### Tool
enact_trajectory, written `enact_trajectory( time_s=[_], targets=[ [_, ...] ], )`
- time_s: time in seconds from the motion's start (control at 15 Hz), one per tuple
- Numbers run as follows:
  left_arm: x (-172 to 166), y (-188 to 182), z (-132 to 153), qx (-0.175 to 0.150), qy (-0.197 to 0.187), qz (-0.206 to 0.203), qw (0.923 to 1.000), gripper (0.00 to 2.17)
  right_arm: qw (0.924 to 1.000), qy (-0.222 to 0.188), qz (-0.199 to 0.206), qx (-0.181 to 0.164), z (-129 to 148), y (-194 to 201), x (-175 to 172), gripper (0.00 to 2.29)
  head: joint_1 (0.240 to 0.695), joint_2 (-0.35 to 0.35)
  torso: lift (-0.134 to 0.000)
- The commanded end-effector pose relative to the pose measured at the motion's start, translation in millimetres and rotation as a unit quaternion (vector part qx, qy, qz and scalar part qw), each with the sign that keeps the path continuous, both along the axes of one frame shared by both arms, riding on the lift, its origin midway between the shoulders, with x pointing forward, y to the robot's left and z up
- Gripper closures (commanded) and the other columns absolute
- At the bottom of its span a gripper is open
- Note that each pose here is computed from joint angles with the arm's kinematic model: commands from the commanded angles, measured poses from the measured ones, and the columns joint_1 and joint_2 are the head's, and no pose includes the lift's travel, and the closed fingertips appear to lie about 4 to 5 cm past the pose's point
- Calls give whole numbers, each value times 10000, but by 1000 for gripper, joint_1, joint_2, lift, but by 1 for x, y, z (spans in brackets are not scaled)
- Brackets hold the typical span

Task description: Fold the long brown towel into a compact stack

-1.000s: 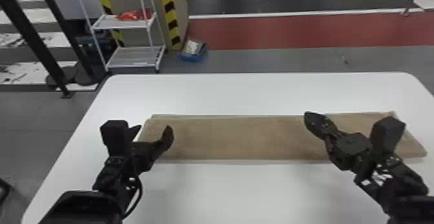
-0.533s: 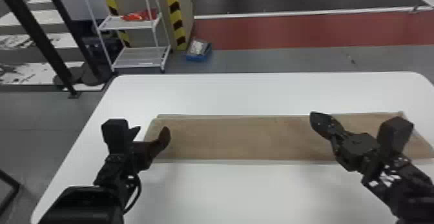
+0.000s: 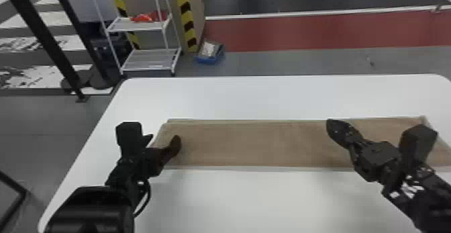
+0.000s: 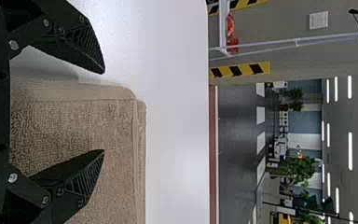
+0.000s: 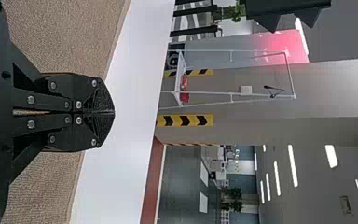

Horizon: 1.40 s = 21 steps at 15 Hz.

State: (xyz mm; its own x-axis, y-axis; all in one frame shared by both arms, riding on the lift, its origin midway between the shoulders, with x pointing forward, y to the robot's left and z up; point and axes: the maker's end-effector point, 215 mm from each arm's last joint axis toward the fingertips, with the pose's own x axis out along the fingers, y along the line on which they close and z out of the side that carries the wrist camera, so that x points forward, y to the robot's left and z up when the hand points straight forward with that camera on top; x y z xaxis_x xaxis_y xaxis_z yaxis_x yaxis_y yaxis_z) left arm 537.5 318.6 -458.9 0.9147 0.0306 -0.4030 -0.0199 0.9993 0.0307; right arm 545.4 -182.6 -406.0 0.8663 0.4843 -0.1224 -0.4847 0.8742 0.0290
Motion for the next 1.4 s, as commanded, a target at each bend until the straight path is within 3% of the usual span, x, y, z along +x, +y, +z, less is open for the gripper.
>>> enact_trajectory(
  time_s=[0.0,0.2,0.27,0.4,0.47,0.8,0.93,1.13,1.33],
  targets=[
    [1,1,-1,7,39,4,10000,329,10000,-3,-5,7,0,-2,-1,1598,695,137,-125],
    [-8,1,-19,23,382,-12,9993,589,10000,2,-19,-15,-1,-6,-1,1598,695,137,-125],
    [-9,-1,-20,1,421,-43,9991,768,10000,10,-19,-22,-2,-6,-1,1598,695,136,-125],
    [-8,-1,-14,-4,366,-52,9993,1342,10000,11,-22,-27,-2,-6,1,1598,695,133,-125],
    [-6,-4,-6,-7,260,-60,9996,1447,10000,20,-16,-33,-3,-5,2,1598,695,131,-125],
    [5,-48,66,5,-389,-339,9987,1447,9999,95,20,-50,-7,-1,2,1598,695,116,-125],
    [11,-81,87,-2,-387,-525,9979,1447,9999,123,11,-42,-10,-2,0,1598,695,101,-125],
    [15,-148,97,74,2,-925,9957,1447,9999,129,-41,22,-11,-15,-5,1598,695,41,-125],
    [25,-230,121,116,-174,-1358,9905,1443,9994,10,-330,117,-5,-49,-8,1598,695,-30,-125]
  ],
)
